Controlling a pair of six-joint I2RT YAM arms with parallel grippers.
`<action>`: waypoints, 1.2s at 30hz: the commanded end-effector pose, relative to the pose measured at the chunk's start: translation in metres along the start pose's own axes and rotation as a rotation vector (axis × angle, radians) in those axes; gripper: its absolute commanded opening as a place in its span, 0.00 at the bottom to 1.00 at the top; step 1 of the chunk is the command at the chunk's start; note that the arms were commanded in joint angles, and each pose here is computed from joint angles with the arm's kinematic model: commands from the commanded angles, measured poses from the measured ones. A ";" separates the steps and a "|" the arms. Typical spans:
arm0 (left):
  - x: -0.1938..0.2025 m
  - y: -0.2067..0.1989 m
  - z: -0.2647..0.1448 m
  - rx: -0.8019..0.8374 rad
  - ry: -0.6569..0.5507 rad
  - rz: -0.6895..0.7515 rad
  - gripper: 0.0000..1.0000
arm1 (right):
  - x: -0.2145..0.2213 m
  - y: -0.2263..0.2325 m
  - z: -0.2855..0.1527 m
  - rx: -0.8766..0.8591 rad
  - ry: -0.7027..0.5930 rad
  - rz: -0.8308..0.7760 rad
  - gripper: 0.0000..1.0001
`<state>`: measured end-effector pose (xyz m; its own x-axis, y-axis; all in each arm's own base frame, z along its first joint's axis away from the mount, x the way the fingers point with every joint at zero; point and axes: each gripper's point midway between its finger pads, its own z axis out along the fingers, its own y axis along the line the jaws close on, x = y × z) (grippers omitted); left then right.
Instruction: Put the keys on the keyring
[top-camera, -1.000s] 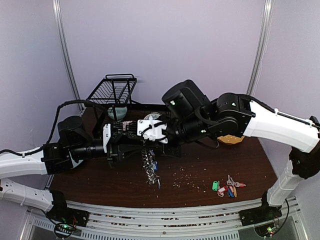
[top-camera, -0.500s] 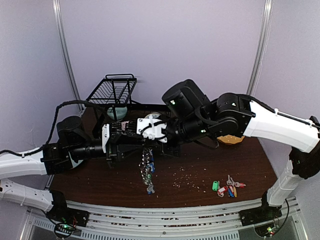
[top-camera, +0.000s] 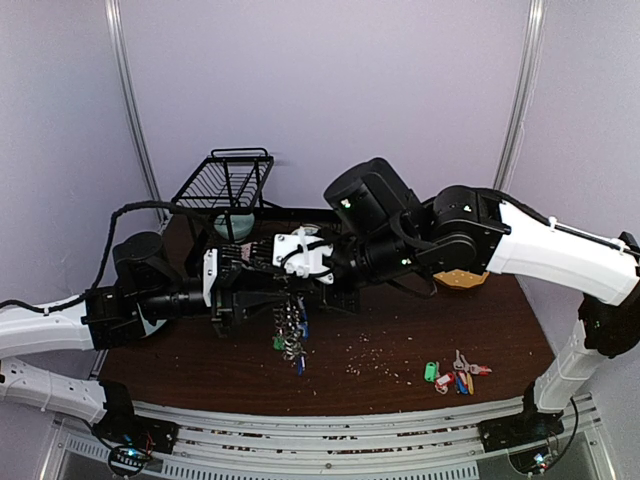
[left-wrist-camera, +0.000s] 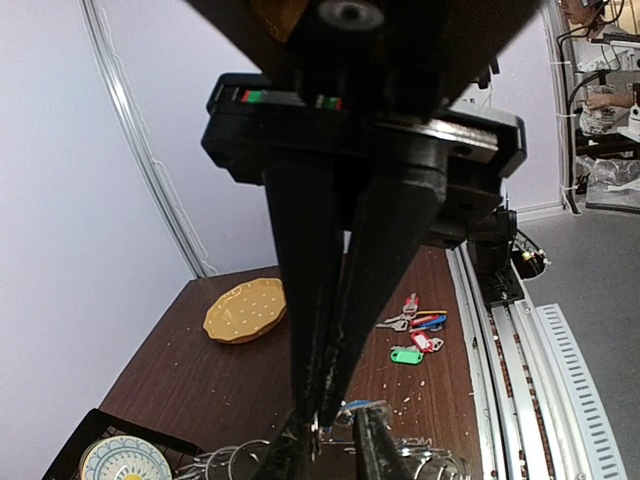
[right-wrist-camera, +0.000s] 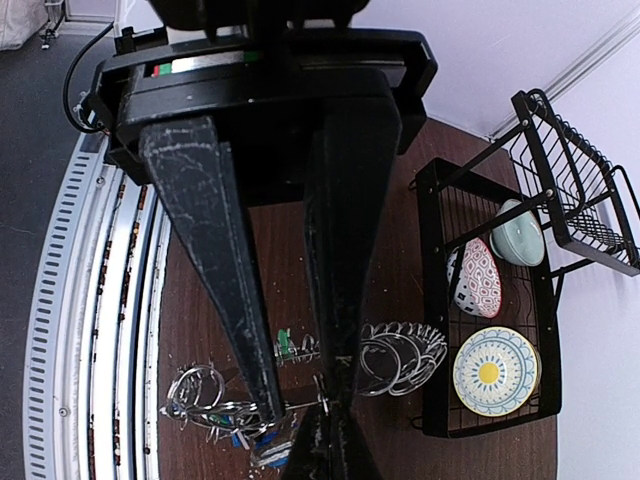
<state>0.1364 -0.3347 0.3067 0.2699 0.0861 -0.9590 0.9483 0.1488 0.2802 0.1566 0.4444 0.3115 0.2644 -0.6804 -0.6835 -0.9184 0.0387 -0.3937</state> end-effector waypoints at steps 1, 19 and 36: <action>-0.012 -0.002 -0.002 0.011 -0.056 0.034 0.12 | -0.022 -0.020 -0.016 0.072 -0.086 0.029 0.00; 0.001 0.016 0.001 -0.086 0.023 0.046 0.02 | -0.024 -0.019 -0.020 0.064 -0.102 0.030 0.00; -0.021 0.016 -0.018 -0.133 -0.092 0.082 0.00 | 0.000 -0.023 -0.019 -0.089 -0.210 0.205 0.36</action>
<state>0.1479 -0.3256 0.2979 0.2890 0.1275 -0.9488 0.9224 0.2283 0.3117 0.1697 0.4419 0.3151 0.2071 -0.6253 -0.7525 -0.9385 0.0902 -0.3333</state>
